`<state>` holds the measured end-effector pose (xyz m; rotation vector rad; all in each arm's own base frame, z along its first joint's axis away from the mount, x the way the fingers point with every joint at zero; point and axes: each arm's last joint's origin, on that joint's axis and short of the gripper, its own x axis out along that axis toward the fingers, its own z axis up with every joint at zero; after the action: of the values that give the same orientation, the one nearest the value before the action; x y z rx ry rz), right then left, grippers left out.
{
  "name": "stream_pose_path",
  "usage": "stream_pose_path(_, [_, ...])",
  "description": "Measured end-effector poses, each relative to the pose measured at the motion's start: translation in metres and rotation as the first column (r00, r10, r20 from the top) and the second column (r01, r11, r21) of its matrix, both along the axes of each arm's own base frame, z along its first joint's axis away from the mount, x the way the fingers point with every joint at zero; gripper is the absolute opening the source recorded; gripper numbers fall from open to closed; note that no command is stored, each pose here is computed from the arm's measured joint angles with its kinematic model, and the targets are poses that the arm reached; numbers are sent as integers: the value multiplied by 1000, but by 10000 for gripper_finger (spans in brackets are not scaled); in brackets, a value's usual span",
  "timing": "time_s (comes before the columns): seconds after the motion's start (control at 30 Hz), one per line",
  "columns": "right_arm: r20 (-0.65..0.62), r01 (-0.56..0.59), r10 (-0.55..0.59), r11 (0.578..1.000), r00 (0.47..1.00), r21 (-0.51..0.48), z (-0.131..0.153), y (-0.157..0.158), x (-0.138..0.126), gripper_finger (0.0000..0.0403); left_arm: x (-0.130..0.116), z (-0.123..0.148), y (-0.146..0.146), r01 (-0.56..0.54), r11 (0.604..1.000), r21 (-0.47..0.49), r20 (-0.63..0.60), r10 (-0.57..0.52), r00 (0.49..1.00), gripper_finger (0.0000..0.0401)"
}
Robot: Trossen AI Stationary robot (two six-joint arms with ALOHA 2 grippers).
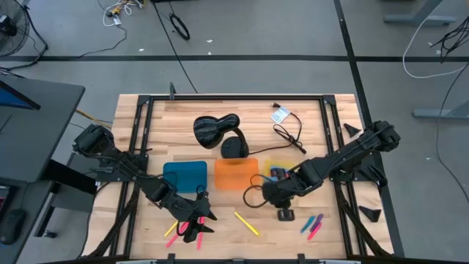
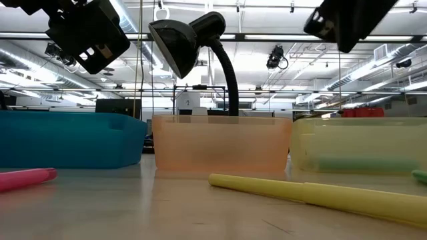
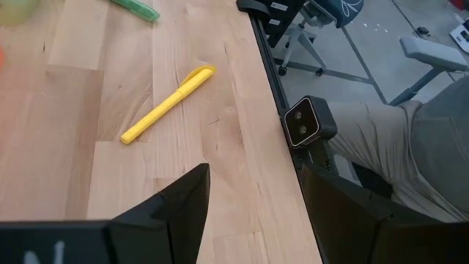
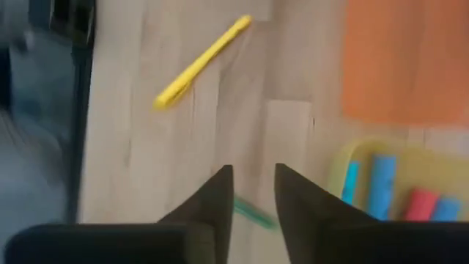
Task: Pick & Place Markers
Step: Put the green pen into the orange bin
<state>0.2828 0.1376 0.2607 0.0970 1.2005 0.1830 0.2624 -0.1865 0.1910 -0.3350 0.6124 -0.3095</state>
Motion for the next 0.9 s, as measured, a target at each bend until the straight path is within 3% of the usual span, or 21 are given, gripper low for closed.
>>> stream_pose_path(0.1, [-46, 218, -215, 972, 976, 88, 1, 0, 1, 131, 0, 0, 0, 0, 1000, 0, 0, 0, 1000, 222])
stream_pose_path(0.27, [-165, 525, -500, 830, 850, 187, 1, 5, -1, 144, 0, 0, 0, 1, 1000, 0, 0, -1, 1000, 222])
stream_pose_path(0.53, [-303, 751, -688, 623, 659, 218, 0, 16, -8, 132, 0, 0, 0, 1, 1000, -1, -1, -1, 1000, 222])
stream_pose_path(0.77, [-358, 899, -829, 432, 430, 79, -4, 25, -28, 120, 0, -1, 0, -13, 1000, -21, -18, 12, 1000, 222])
stream_pose_path(0.9, [-355, 928, -864, 372, 356, 24, -6, 29, -38, 112, -6, 4, 1, 13, 999, 45, -4, -12, 1000, 222])
